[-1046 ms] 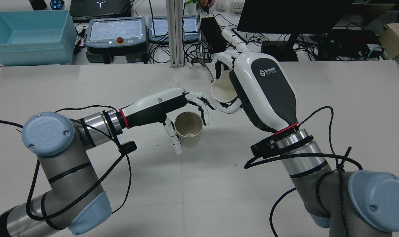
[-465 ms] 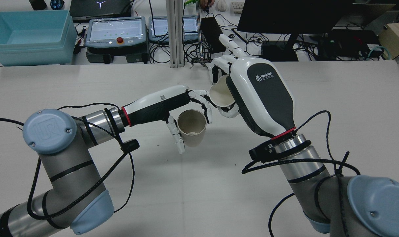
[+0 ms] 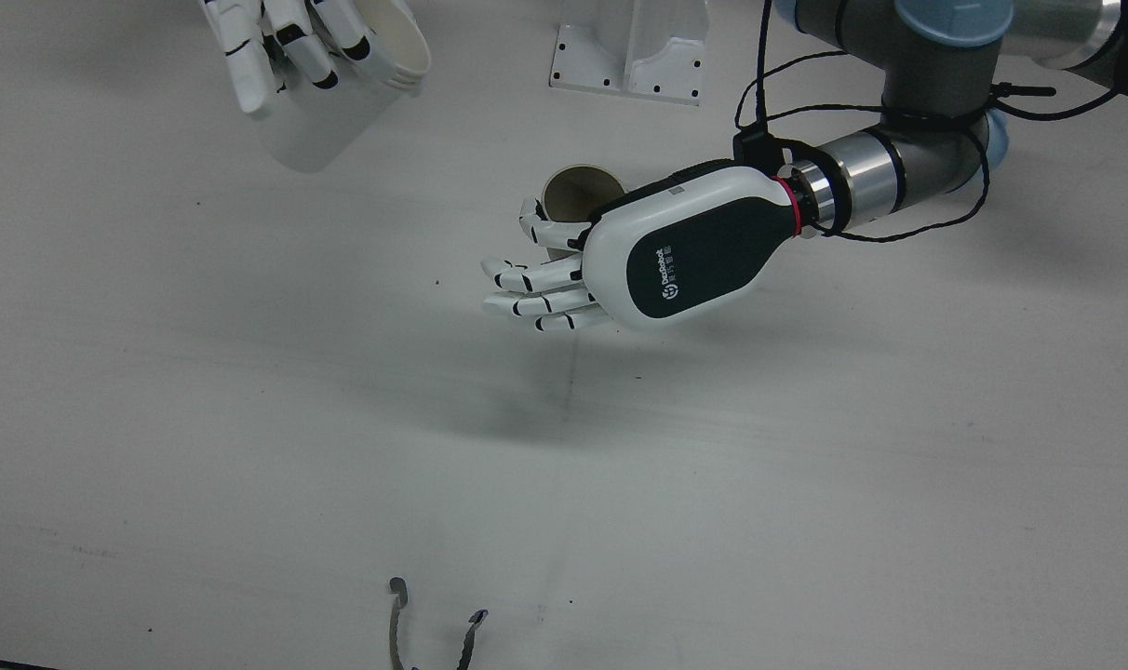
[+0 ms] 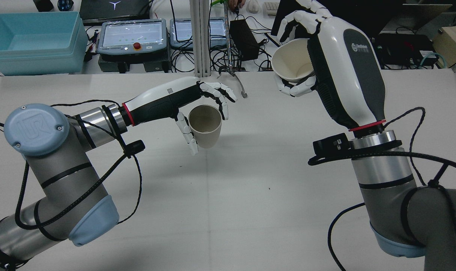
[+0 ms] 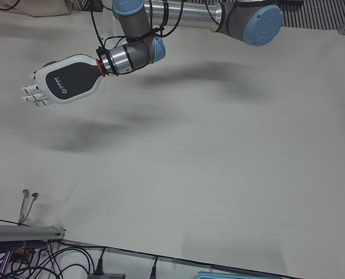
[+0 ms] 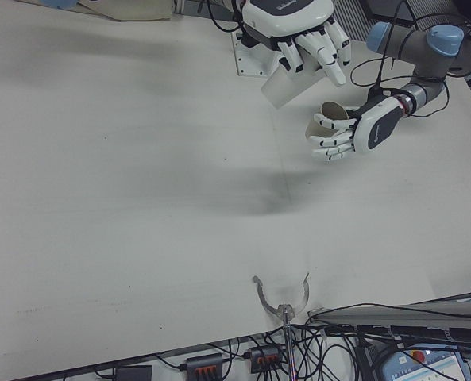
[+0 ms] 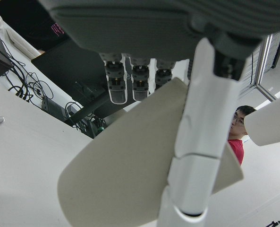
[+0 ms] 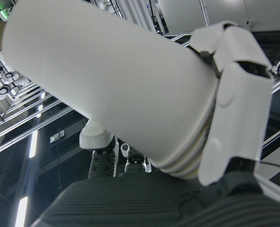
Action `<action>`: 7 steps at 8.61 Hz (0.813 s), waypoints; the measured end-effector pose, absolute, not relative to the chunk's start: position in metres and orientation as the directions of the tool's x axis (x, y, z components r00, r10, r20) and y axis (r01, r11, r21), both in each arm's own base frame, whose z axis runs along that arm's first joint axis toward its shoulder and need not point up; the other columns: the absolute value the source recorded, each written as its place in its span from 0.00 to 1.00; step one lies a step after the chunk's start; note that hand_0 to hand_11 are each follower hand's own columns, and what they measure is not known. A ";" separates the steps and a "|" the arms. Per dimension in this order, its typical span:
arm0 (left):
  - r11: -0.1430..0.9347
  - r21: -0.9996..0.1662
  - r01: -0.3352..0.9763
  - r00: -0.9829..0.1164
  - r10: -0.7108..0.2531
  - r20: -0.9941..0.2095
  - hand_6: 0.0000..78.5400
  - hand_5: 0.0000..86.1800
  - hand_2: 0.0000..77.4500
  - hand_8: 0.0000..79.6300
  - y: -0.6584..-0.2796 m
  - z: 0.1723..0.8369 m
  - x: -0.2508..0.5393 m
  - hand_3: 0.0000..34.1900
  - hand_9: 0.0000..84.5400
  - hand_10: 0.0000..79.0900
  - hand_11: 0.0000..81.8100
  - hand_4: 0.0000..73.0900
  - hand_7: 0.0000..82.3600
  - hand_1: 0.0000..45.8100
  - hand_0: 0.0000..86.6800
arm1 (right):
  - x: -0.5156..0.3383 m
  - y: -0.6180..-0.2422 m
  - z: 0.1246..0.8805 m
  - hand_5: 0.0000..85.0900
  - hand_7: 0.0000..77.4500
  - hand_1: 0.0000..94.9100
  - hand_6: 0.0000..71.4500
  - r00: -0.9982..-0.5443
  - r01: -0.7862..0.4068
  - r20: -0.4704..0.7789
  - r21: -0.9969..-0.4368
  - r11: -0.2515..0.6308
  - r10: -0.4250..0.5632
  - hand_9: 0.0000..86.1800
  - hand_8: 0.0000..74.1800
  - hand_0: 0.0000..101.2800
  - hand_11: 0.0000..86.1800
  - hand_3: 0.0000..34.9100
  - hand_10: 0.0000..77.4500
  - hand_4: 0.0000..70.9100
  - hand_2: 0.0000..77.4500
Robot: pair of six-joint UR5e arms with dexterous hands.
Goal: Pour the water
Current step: 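Raise the white cup upright and pull both hands apart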
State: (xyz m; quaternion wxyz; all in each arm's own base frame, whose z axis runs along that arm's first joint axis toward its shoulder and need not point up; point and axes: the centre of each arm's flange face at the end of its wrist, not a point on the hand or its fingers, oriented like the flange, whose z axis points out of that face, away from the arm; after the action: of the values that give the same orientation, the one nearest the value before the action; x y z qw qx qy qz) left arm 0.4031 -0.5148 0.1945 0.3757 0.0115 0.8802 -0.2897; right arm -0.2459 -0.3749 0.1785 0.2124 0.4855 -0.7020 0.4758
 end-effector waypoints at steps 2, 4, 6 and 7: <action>0.798 -0.532 0.281 -0.720 -0.191 -0.667 0.20 0.40 0.01 0.18 -0.539 0.210 0.369 0.00 0.21 0.17 0.25 0.72 0.36 0.46 0.92 | -0.212 -0.374 0.195 0.61 0.75 0.10 0.63 -0.577 -0.779 0.679 -0.624 0.058 -0.455 0.17 0.21 0.67 0.90 0.01 0.66 0.15 0.54; 0.749 -0.580 0.319 -0.720 -0.206 -0.663 0.20 0.40 0.01 0.16 -0.560 0.243 0.334 0.00 0.21 0.17 0.25 0.72 0.38 0.45 0.91 | -0.185 -0.371 0.202 0.58 0.71 0.10 0.65 -0.686 -0.659 0.564 -0.749 0.063 -0.459 0.15 0.20 0.63 0.88 0.00 0.65 0.10 0.55; 0.691 -0.625 0.363 -0.716 -0.222 -0.662 0.20 0.39 0.01 0.17 -0.573 0.291 0.298 0.00 0.21 0.17 0.27 0.69 0.35 0.45 0.85 | -0.174 -0.371 0.217 0.51 0.68 0.11 0.65 -0.774 -0.527 0.442 -0.846 0.075 -0.453 0.11 0.17 0.56 0.80 0.00 0.72 0.00 0.56; 0.655 -0.649 0.387 -0.718 -0.227 -0.658 0.20 0.39 0.01 0.17 -0.578 0.325 0.274 0.00 0.21 0.17 0.27 0.69 0.35 0.45 0.85 | -0.170 -0.374 0.224 0.51 0.68 0.11 0.65 -0.790 -0.492 0.409 -0.868 0.073 -0.457 0.11 0.17 0.56 0.80 0.00 0.72 0.00 0.56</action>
State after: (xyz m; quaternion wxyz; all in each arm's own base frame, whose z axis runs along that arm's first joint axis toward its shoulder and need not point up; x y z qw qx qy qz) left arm 0.2743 -0.5777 0.3249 0.3722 0.0484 0.8301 -0.4123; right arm -0.1698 -0.3738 0.2244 0.0143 0.3240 -0.7323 0.5988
